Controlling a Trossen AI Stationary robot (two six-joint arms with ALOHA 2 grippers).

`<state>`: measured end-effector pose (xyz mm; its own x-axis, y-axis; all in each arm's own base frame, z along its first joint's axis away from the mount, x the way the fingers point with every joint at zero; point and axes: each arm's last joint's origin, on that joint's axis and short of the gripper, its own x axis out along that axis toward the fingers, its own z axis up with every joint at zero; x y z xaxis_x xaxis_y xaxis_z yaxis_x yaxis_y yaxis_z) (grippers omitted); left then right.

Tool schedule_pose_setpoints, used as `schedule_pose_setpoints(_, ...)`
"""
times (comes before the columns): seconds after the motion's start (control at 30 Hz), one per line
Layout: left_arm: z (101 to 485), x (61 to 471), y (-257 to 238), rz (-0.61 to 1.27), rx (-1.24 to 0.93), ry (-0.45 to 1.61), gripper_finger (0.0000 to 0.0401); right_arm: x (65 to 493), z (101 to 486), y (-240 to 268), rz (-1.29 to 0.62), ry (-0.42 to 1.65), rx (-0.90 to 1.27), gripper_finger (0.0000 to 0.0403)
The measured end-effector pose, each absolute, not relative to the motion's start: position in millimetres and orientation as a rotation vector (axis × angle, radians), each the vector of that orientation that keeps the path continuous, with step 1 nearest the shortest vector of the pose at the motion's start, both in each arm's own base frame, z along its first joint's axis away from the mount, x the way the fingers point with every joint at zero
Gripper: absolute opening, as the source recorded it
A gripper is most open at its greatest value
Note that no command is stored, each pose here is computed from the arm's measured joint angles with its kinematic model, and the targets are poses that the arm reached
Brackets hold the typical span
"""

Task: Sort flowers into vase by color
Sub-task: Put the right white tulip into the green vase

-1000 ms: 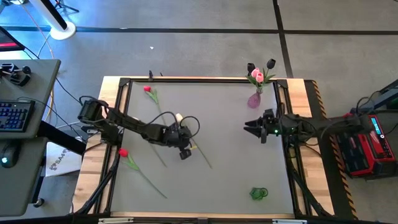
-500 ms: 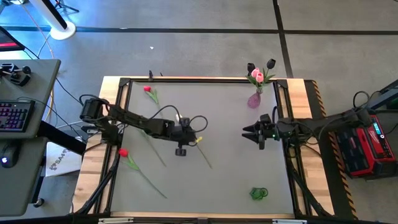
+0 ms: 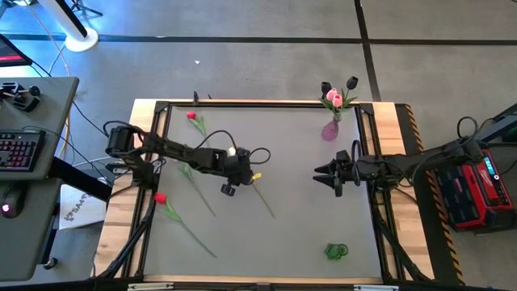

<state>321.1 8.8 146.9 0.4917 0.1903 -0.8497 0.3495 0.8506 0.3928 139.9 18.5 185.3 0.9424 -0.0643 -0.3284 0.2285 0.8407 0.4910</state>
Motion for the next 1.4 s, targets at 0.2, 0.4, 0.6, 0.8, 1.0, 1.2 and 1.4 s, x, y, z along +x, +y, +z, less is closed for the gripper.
schedule_pose_setpoints(0.2,143,319,24,-0.162,0.539,1.087,0.0171,140,185,18,-0.158,0.309,0.552,0.0185)
schedule_pose_setpoints(0.4,129,319,39,-0.208,0.564,1.139,0.0154,140,185,18,-0.159,0.309,0.553,0.0185)
schedule_pose_setpoints(0.6,127,318,42,-0.222,0.563,1.159,0.0101,141,183,19,-0.167,0.323,0.55,0.0185)
schedule_pose_setpoints(0.8,129,320,34,-0.212,0.689,1.182,0.0014,145,180,18,-0.223,0.321,0.56,0.0185)
schedule_pose_setpoints(1.0,145,334,20,-0.103,1.078,1.212,0.001,153,181,20,-0.181,0.294,0.586,0.0185)
schedule_pose_setpoints(1.2,174,360,-1,-0.048,1.382,1.055,0.0003,162,182,24,-0.095,0.273,0.599,0.0185)
schedule_pose_setpoints(1.4,206,383,-26,-0.067,1.654,0.752,0.0001,172,179,27,-0.056,0.265,0.603,0.0185)
